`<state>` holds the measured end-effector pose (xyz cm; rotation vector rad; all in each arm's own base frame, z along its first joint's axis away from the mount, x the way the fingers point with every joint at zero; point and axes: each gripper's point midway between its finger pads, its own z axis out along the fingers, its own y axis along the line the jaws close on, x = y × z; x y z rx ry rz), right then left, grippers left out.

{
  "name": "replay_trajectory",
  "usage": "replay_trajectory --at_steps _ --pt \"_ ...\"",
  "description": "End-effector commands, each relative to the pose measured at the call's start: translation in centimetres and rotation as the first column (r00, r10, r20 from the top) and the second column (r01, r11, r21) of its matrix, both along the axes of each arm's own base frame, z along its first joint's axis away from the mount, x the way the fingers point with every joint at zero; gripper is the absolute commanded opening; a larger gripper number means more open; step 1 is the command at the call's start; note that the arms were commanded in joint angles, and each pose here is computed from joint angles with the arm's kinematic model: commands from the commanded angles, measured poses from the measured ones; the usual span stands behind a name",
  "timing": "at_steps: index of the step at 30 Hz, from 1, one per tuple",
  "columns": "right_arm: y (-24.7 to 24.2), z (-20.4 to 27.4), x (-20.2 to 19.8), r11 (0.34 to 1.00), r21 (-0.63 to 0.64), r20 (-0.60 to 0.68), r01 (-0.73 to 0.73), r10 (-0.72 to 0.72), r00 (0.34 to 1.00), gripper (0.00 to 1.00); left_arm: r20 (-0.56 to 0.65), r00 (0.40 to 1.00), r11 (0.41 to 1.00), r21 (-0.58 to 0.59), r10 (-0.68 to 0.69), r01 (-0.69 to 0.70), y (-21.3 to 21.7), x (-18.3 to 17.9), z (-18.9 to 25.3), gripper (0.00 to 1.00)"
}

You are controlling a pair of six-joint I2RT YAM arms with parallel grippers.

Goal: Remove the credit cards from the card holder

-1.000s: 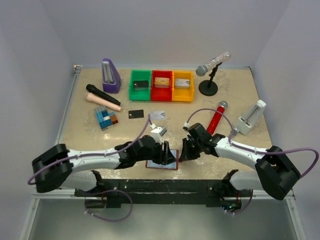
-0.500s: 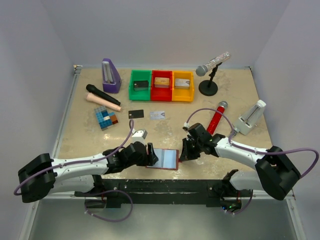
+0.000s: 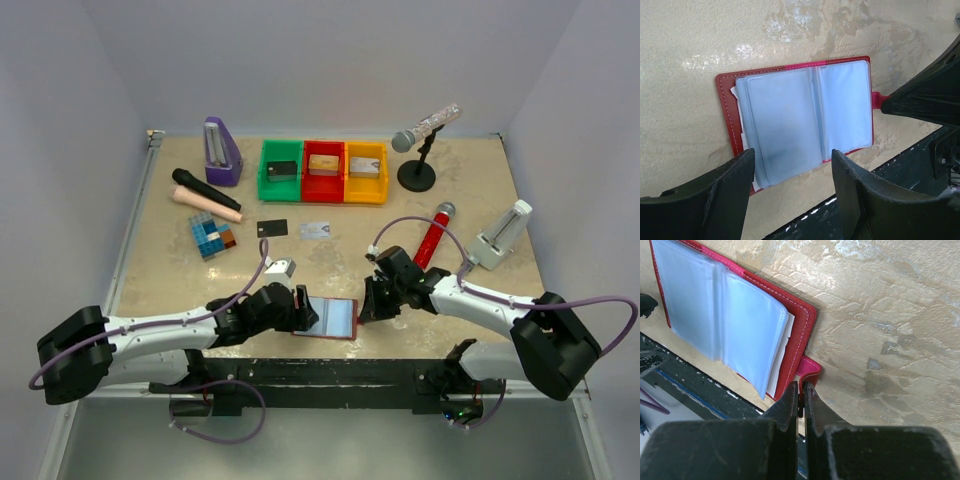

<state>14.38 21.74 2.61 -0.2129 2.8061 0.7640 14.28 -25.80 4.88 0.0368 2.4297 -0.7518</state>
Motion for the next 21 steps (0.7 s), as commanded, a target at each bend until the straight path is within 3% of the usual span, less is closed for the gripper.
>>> replay_trajectory --at_steps 1,13,21 --pt "0.2 0.1 0.2 1.0 0.005 0.025 -0.016 0.016 1.0 0.0 0.017 1.0 0.999 -0.033 -0.015 0.016 -0.9 0.3 0.7 0.67" --pt "0.4 0.5 0.0 1.0 0.018 0.02 -0.026 0.025 0.999 0.0 -0.034 0.998 0.999 -0.02 -0.046 0.045 -1.9 -0.2 -0.8 0.65" --pt "1.1 4.3 -0.2 0.991 0.11 0.092 -0.078 0.068 0.993 0.0 -0.032 0.998 0.996 -0.072 -0.052 0.05 -2.4 -0.4 -0.7 0.64"
